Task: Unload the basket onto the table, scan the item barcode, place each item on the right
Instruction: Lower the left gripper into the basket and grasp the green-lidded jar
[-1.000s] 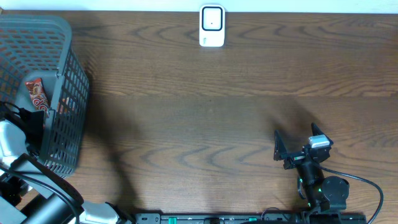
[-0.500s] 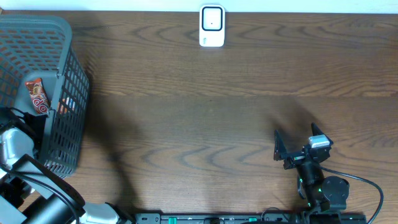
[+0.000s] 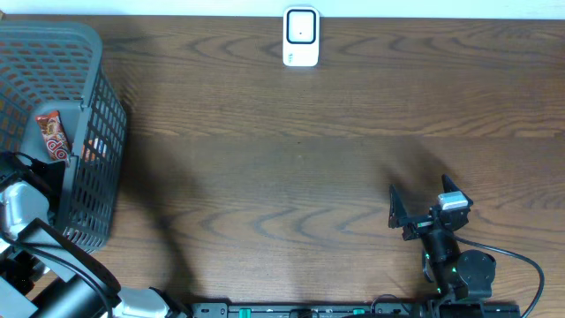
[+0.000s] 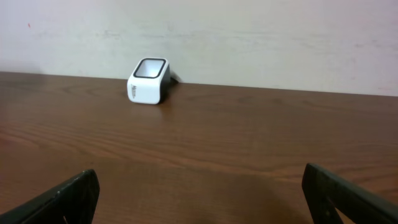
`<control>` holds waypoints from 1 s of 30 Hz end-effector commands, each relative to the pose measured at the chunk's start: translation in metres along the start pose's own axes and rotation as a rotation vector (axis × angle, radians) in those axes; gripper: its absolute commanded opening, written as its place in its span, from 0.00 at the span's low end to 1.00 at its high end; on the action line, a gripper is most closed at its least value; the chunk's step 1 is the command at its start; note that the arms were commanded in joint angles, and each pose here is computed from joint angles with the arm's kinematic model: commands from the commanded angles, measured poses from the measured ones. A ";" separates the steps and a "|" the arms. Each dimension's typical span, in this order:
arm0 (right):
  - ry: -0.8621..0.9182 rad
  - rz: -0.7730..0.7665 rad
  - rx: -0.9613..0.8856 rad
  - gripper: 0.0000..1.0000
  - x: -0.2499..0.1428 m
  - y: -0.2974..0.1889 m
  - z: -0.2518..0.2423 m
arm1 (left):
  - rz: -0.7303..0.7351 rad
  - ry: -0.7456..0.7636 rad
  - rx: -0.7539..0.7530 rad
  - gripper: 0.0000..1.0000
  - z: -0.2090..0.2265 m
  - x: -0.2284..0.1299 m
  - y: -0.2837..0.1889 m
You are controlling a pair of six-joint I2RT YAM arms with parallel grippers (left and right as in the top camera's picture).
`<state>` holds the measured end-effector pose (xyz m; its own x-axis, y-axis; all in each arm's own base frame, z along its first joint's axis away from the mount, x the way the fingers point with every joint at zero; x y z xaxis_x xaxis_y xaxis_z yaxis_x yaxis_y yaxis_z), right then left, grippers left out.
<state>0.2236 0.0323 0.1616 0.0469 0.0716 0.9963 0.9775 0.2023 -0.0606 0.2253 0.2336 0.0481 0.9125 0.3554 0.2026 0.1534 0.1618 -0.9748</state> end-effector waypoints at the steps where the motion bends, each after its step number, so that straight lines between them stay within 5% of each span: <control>1: 0.013 0.000 -0.001 0.99 0.000 0.000 0.000 | 0.002 -0.012 0.008 0.73 0.001 -0.001 -0.001; 11: 0.013 0.000 -0.001 0.99 0.000 0.000 0.000 | -0.313 -0.040 0.145 0.73 0.027 0.057 -0.101; 19: 0.013 0.000 -0.001 0.99 0.000 0.000 0.000 | -0.553 -0.041 0.247 0.72 0.031 0.066 -0.186; 22: 0.013 0.000 -0.001 0.99 0.000 0.000 0.000 | -0.568 -0.043 0.252 0.73 0.030 0.062 -0.194; 25: 0.013 0.000 -0.001 0.99 0.000 0.000 0.000 | -0.534 -0.101 0.217 1.00 0.027 0.058 -0.185; 30: 0.014 0.000 -0.001 0.99 0.000 0.000 0.000 | -0.433 -0.167 0.148 0.98 0.022 0.050 -0.150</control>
<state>0.2236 0.0323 0.1617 0.0466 0.0712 0.9964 0.9775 0.2023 -0.0602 0.2390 0.2490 0.2275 0.7065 0.2893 0.6459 0.4669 0.4952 -0.7326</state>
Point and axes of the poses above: each gripper's point midway between its finger pads, its own y axis out along the fingers, its own z axis along the line the jaws close on, x = y × z, the point moved 2 cm from there along -y, back along the fingers, and after that the axes turned 5 degrees about -y, right-handed, at the moved point
